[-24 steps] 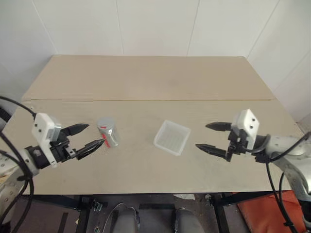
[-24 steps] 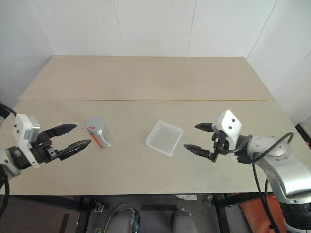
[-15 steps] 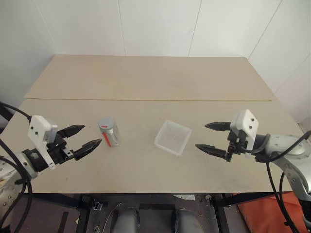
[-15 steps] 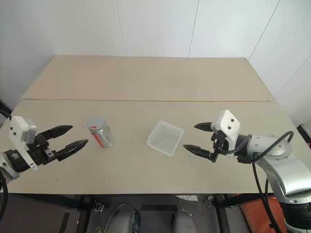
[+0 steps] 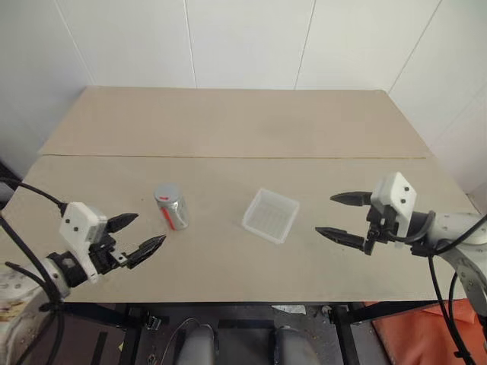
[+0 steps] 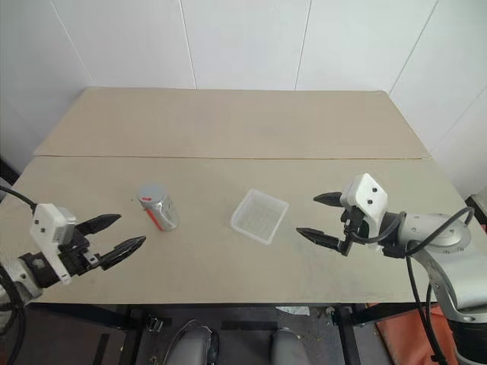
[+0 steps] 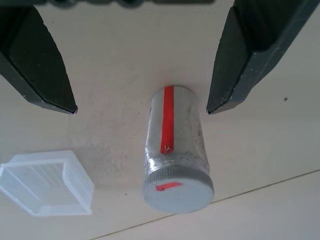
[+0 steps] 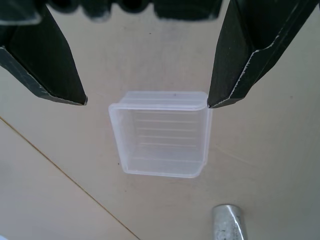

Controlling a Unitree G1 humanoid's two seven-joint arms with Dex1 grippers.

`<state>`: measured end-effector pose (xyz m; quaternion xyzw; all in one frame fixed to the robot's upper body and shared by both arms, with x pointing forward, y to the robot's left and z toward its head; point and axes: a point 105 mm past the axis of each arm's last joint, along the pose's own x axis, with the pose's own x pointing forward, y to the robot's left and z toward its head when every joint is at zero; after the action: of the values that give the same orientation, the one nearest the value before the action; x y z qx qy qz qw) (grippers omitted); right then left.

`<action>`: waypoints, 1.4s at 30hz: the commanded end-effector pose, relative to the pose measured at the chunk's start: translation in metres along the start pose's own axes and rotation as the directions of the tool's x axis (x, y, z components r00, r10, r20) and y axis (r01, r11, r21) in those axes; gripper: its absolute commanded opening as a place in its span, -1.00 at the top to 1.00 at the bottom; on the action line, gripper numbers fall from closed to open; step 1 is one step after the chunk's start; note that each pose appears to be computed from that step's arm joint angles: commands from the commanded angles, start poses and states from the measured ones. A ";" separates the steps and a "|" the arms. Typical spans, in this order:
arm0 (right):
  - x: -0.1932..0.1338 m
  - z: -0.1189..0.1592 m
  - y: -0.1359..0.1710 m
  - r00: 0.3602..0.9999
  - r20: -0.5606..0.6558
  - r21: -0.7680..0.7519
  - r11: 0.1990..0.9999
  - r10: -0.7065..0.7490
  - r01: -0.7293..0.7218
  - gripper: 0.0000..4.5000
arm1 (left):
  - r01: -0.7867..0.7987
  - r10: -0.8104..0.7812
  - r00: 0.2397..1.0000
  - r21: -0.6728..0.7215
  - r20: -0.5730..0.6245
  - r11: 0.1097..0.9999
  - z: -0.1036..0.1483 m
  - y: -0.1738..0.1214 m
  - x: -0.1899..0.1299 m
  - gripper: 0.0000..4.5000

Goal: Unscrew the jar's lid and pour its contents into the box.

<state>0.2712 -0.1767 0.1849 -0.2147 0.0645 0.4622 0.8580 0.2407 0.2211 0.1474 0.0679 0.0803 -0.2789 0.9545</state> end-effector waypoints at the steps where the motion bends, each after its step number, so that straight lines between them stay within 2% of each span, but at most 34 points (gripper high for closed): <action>1: -0.009 0.009 -0.003 1.000 -0.018 -0.071 0.997 -0.012 0.011 -0.99 | -0.124 0.123 0.991 0.012 0.051 0.992 -0.006 -0.001 0.011 -1.00; 8: -0.014 0.012 -0.006 1.000 -0.023 -0.091 0.996 -0.005 0.002 -0.99 | -0.211 0.208 0.968 0.005 0.143 0.977 -0.015 -0.011 0.031 -1.00; 15: -0.016 0.017 -0.006 1.000 -0.012 -0.107 0.994 -0.010 0.008 -0.99 | -0.300 0.290 0.938 0.029 0.190 0.953 -0.020 -0.003 0.045 -1.00; 21: -0.022 0.019 -0.008 1.000 -0.016 -0.109 0.994 -0.013 0.011 -0.99 | -0.293 0.282 0.934 0.017 0.222 0.956 -0.018 -0.001 0.058 -1.00; 35: -0.029 0.020 0.005 0.992 -0.012 -0.069 0.990 0.123 -0.124 -0.99 | -0.309 0.294 0.920 0.016 0.260 0.951 -0.013 0.002 0.077 -1.00; 42: -0.030 0.022 0.005 0.990 -0.011 -0.071 0.988 0.137 -0.138 -0.99 | -0.317 0.299 0.908 0.013 0.294 0.948 -0.005 0.006 0.086 -1.00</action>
<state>0.2492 -0.1847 0.1983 -0.2216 0.0848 0.5293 0.8146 0.3137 0.1845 0.1152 0.0633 -0.0539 -0.1343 0.9875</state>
